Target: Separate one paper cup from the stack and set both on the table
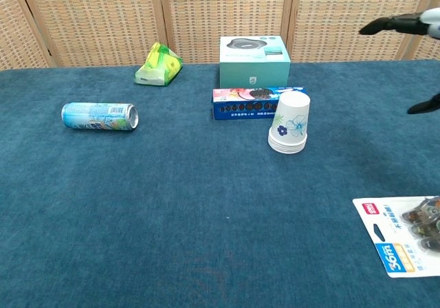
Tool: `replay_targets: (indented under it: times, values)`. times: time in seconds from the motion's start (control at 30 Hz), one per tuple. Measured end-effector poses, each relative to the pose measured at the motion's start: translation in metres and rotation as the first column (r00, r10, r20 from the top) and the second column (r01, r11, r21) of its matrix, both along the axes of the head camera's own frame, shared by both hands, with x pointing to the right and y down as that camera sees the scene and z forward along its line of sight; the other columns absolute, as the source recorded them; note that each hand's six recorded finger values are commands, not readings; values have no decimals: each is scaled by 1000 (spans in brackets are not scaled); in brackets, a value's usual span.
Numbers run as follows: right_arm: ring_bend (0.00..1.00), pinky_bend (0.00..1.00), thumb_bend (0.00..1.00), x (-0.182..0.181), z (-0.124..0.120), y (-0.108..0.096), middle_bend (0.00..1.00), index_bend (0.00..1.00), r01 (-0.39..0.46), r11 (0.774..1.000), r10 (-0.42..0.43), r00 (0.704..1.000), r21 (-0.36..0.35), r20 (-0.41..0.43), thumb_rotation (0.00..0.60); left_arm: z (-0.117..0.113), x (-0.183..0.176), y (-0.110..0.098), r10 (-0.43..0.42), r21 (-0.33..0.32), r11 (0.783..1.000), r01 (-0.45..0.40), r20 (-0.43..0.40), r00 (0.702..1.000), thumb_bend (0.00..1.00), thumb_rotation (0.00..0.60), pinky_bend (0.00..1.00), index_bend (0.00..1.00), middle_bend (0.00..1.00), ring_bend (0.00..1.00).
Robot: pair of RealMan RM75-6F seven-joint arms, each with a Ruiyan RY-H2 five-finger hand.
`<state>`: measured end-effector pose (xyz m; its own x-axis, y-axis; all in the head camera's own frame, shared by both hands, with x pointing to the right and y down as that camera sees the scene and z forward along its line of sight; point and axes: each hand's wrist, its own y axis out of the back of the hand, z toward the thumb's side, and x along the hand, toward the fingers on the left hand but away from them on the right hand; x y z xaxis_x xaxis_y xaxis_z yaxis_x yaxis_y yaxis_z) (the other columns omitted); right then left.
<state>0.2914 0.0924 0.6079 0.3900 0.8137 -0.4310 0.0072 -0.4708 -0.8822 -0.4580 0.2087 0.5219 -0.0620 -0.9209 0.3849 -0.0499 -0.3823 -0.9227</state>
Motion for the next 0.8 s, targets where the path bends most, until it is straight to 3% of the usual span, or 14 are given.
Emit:
replay_targets:
  times: [0.23,0.4,0.53,0.8]
  values:
    - [85,146,234,-54,35,-33,202,160,-18,994,21,999,-109,24,600,7,-8,-7,-30,-2,1000,30,47,998,97,600,0,0,0,0]
    - [108,181,247,-82,61,-45,232,196,-34,985,38,999,-167,23,600,10,-9,-8,-37,-14,999,38,50,998,97,600,0,0,0,0]
    - [124,190,255,-105,78,-46,249,200,-44,977,52,998,-208,35,600,11,-11,-10,-45,-17,999,46,51,998,98,600,0,0,0,0]
    - [176,292,273,-119,98,-47,289,255,-45,976,46,999,-211,0,600,13,-13,-11,-49,-27,998,51,53,997,97,600,0,0,0,0]
